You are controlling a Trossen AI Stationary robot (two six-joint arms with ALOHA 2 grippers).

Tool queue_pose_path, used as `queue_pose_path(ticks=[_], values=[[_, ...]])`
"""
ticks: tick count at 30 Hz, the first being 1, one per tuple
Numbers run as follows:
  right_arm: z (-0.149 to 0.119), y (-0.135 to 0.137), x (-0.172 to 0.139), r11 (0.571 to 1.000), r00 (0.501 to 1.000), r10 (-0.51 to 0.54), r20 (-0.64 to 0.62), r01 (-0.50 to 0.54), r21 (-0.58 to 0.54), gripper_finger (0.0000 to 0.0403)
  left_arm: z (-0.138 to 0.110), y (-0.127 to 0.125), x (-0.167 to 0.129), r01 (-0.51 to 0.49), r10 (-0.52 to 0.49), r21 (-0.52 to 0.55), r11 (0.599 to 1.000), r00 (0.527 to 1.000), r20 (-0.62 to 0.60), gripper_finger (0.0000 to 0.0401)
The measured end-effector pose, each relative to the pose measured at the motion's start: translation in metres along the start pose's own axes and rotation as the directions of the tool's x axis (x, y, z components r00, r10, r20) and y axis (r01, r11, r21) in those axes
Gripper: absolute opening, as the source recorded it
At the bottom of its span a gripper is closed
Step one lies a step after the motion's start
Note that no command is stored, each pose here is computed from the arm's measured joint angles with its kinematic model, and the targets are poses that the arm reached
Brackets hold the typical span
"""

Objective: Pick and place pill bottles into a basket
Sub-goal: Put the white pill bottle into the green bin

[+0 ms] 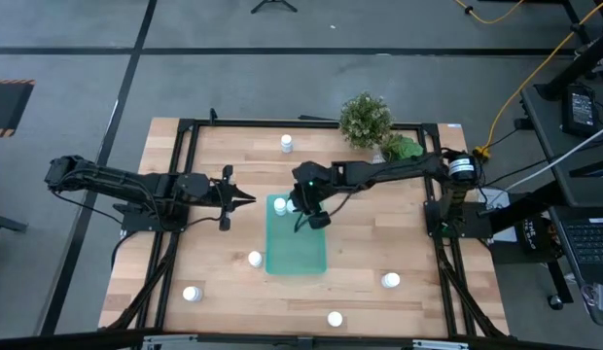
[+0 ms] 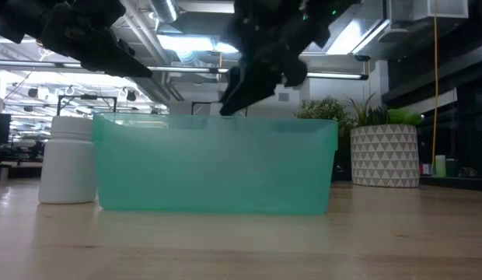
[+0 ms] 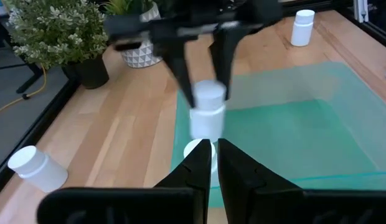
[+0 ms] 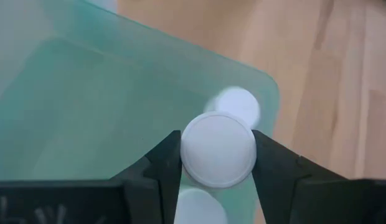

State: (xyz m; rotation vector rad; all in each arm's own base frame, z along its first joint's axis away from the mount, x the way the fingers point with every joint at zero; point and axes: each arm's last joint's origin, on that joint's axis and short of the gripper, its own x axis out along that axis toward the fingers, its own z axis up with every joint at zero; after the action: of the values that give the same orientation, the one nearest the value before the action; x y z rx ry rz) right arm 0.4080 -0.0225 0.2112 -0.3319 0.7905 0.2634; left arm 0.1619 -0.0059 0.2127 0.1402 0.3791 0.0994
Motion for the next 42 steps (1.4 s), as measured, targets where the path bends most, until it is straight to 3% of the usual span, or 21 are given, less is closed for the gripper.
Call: queue_pose_path(ticks=[7, 22, 42], values=[[-0.011, -0.014, 0.004, 0.997, 0.999, 0.038, 0.007, -0.039, 0.060, 0.0154, 0.000, 0.000, 0.000, 0.000, 0.000, 0.000, 1.000, 1.000, 0.000, 0.0020], [-0.019, -0.015, 0.020, 0.993, 0.996, 0.089, 0.008, -0.089, 0.075, 0.0154, 0.000, 0.000, 0.000, 0.006, -0.006, -0.003, 1.000, 1.000, -0.001, 0.0020], [-0.032, -0.016, 0.025, 0.991, 0.997, 0.081, 0.008, -0.082, 0.104, 0.0153, 0.000, 0.000, 0.000, 0.007, -0.007, -0.001, 1.000, 1.000, 0.000, 0.0024]])
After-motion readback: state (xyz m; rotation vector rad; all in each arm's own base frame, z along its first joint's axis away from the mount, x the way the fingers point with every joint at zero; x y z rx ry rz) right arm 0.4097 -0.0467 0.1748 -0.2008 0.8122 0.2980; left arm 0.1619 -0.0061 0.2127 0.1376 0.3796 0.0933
